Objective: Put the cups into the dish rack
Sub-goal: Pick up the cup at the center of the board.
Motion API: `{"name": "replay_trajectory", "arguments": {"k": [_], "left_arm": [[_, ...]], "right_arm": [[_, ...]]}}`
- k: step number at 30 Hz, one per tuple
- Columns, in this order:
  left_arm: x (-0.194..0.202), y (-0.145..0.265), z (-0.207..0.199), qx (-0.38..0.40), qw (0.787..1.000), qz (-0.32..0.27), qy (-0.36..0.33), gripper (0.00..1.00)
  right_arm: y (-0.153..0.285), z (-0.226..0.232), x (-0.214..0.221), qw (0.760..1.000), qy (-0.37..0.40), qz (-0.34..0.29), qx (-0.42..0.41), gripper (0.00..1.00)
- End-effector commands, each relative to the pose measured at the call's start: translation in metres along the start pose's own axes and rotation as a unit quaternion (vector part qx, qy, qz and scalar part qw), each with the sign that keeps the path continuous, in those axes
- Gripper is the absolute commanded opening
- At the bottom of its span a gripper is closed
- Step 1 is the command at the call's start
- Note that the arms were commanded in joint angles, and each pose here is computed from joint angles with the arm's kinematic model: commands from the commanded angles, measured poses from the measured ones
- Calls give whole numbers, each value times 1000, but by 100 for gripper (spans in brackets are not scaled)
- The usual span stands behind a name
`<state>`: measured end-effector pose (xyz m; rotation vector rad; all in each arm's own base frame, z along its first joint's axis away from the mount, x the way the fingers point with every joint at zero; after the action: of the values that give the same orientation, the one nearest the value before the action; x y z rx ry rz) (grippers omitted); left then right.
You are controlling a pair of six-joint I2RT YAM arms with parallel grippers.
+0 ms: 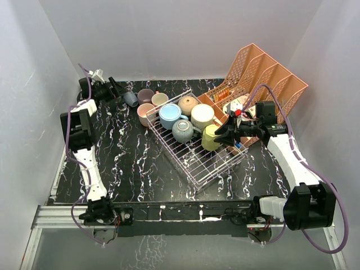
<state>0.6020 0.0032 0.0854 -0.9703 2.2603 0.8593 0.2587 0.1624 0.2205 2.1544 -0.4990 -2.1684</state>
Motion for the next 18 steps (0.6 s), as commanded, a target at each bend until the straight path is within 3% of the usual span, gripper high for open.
{"name": "replay_trajectory", "arguments": {"k": [1, 18], "left_arm": [[-21, -5, -8, 44, 998, -36, -27, 88], [-21, 0, -28, 101, 993, -53, -20, 64]], "right_arm": [[1, -8, -3, 1000, 21, -4, 8, 40], [0, -9, 3, 1000, 11, 0, 4, 40]]}}
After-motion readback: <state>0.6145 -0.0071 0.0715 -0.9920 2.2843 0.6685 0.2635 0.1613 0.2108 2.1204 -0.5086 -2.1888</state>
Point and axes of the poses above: each gripper's point midway between its finger pads, its own y axis back along the fingers, its own z axis along the line the jaws close on, x = y × z, the point moved 1 cm from there along y, back along the fingers, and after that the axes turned 3 degrees about y, right-handed, at the moved point
